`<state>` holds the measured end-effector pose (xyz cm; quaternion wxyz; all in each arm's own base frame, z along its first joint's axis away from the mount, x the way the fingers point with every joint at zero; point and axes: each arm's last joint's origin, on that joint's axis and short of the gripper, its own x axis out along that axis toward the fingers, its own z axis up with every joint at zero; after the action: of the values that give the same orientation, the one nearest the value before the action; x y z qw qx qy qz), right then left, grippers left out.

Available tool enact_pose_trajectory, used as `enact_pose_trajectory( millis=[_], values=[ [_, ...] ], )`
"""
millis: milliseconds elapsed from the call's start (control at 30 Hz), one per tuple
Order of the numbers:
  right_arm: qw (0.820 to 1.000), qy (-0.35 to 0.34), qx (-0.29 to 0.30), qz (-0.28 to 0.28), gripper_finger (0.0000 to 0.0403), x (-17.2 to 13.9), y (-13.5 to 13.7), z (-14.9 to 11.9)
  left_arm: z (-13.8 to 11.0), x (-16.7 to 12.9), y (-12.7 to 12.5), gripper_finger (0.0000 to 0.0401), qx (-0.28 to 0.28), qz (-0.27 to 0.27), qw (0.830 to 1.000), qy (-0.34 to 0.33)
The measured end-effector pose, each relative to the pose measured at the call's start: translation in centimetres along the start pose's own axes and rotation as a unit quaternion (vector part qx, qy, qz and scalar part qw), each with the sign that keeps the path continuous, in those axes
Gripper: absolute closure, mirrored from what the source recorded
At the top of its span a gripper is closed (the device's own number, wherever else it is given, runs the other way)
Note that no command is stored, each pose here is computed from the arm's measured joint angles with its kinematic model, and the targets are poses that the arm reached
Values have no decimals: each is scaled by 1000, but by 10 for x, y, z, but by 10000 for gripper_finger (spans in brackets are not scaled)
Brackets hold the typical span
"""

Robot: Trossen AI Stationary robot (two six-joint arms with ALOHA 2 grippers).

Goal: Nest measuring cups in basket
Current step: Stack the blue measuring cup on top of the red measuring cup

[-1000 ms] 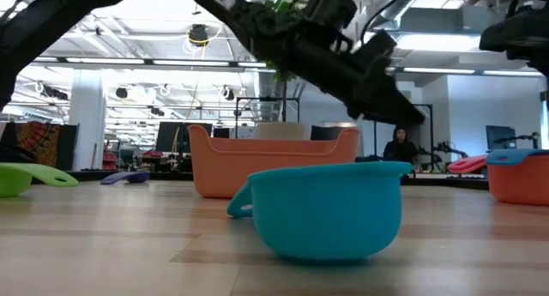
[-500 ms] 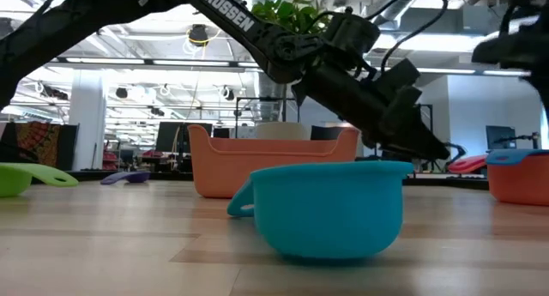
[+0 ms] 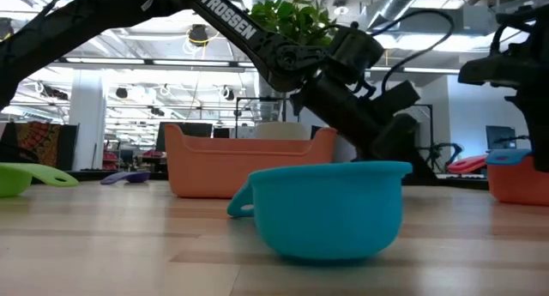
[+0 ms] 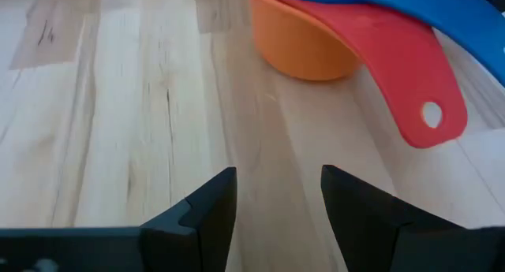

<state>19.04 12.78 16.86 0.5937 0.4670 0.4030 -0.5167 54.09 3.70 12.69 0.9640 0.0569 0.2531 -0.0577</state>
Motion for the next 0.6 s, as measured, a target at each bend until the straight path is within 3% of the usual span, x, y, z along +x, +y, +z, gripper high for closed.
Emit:
enact_pose_trajectory(
  millis=[600],
  values=[
    [1000, -10, -14, 20, 345, 7, 17, 19, 4, 1, -15, 225, 17, -59, 998, -18]
  ],
)
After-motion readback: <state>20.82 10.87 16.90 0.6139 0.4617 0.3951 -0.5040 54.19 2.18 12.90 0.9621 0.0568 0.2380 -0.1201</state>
